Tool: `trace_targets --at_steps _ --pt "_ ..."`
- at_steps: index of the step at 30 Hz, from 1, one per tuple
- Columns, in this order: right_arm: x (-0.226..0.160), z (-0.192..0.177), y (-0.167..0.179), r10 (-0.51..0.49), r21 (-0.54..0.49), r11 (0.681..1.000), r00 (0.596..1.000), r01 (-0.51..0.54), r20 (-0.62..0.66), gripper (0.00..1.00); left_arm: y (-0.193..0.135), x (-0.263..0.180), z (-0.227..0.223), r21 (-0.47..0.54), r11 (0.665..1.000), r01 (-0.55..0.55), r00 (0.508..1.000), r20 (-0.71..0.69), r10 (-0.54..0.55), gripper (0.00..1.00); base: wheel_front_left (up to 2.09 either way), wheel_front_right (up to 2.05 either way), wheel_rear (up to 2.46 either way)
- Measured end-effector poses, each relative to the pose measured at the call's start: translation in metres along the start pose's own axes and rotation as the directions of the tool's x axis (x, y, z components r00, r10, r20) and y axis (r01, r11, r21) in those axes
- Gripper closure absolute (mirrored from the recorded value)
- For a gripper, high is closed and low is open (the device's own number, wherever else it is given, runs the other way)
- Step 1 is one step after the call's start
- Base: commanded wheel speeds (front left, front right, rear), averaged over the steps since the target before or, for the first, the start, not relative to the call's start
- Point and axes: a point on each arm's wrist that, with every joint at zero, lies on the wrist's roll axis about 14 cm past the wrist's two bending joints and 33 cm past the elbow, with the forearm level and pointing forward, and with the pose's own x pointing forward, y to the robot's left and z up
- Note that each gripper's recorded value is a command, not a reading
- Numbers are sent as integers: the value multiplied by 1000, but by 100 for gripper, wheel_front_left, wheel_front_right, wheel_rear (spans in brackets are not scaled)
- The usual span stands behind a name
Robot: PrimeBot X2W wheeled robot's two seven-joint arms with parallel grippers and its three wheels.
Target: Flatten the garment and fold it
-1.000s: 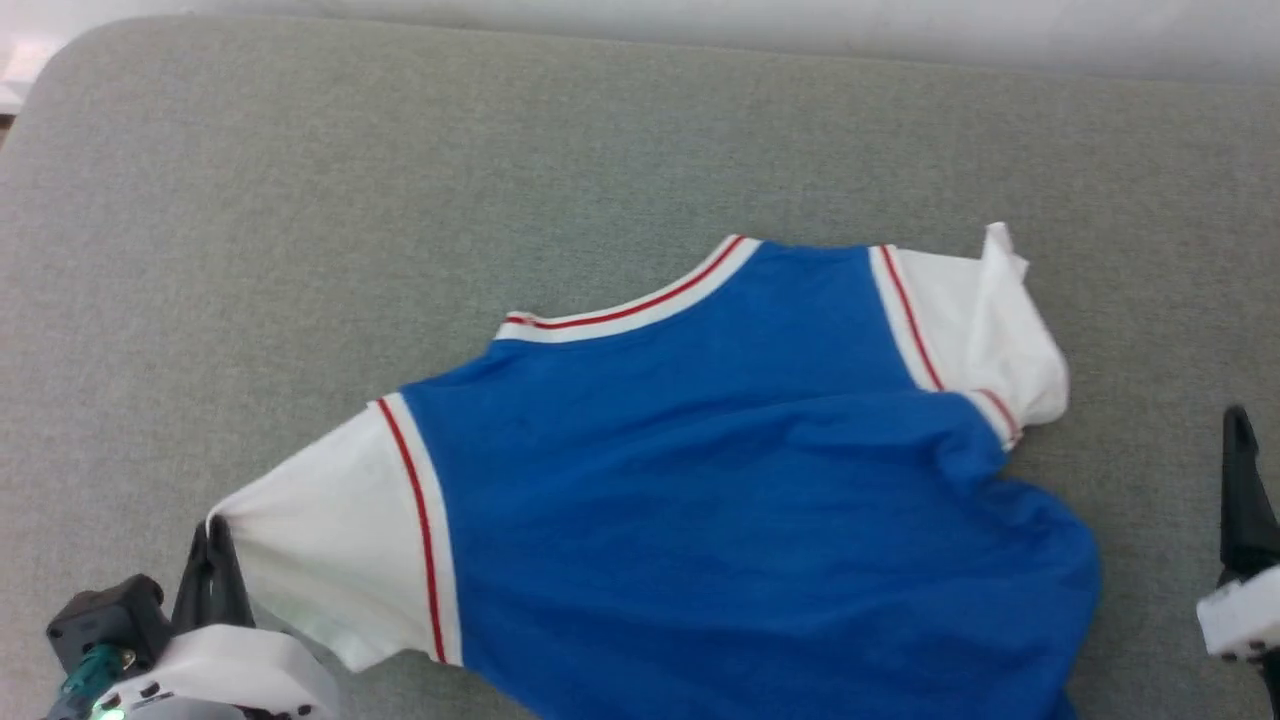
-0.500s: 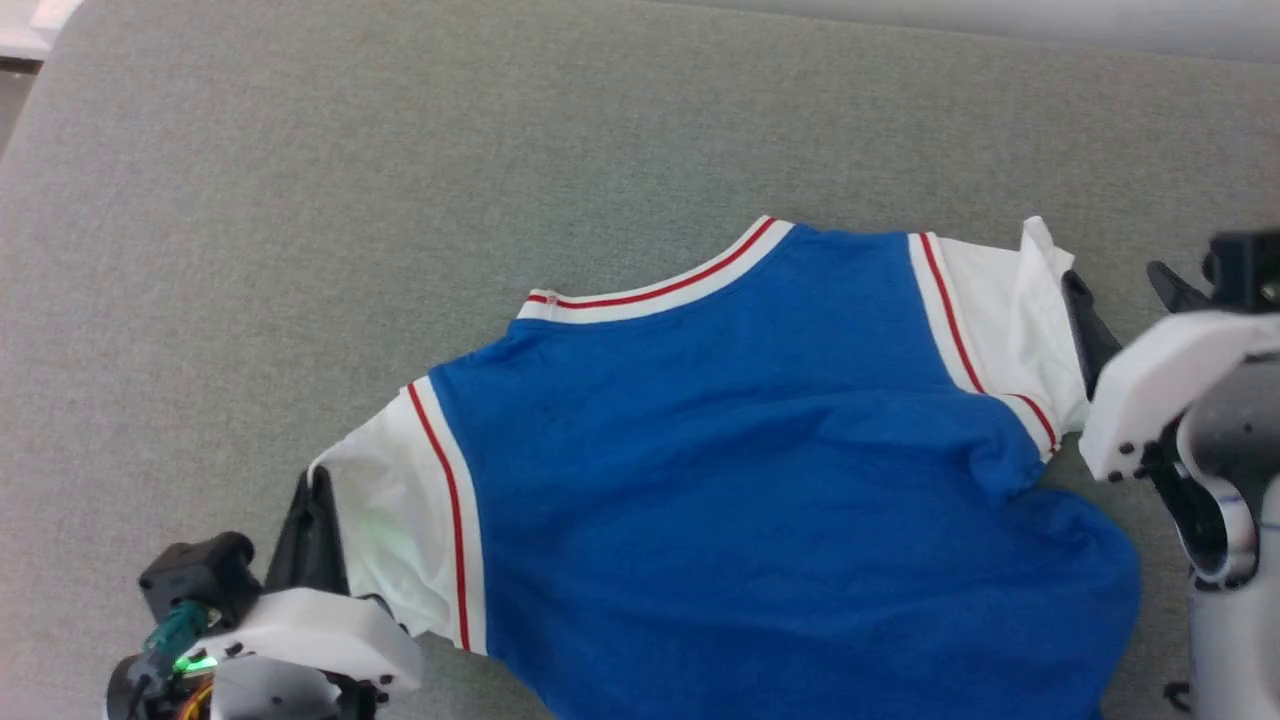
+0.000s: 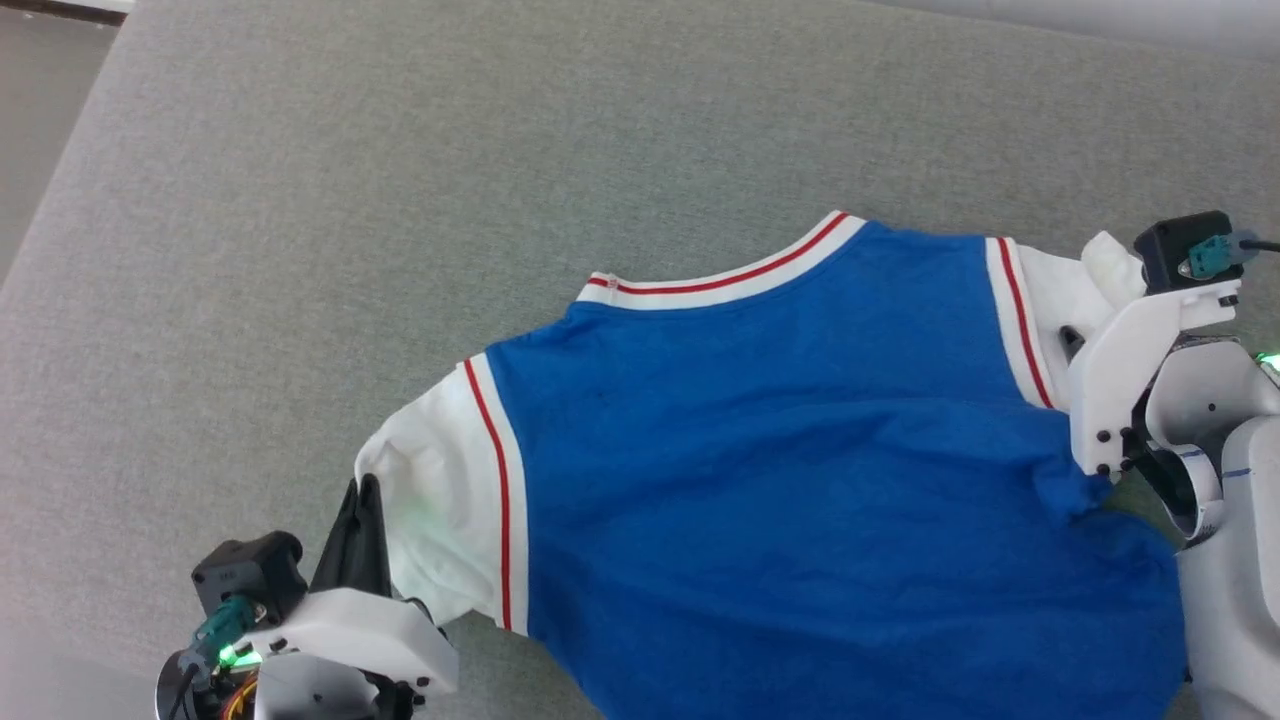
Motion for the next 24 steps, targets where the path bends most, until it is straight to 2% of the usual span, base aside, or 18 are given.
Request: trace_targets --at_steps 1,7,10,13,16,18,24 --pt "1 1 1 3 6 1000 1000 -3 1 100 1 0 -1 0 1000 -3 1000 -1 3 100 0 0 0" --pt "-1 9 -2 2 68 998 998 -7 65 100 -3 4 5 -4 1000 8 1000 20 -7 100 0 0 0" --pt "-13 28 -9 -8 111 994 987 -10 163 100 -9 9 20 -3 1000 31 997 68 -30 100 0 0 0" --pt "-33 54 -15 -15 146 989 959 -28 283 100 -22 13 45 -7 997 78 986 148 -76 100 0 0 0" --pt "-61 84 -24 -33 163 986 911 -38 411 100 -37 15 78 16 989 149 960 238 -148 100 0 0 0" --pt "-83 105 -33 -59 163 986 865 -27 498 100 -50 16 103 47 978 202 932 297 -207 100 0 0 0" --pt "-165 168 -54 -118 156 988 684 6 719 100 -91 4 189 172 927 335 807 456 -376 100 0 0 0"
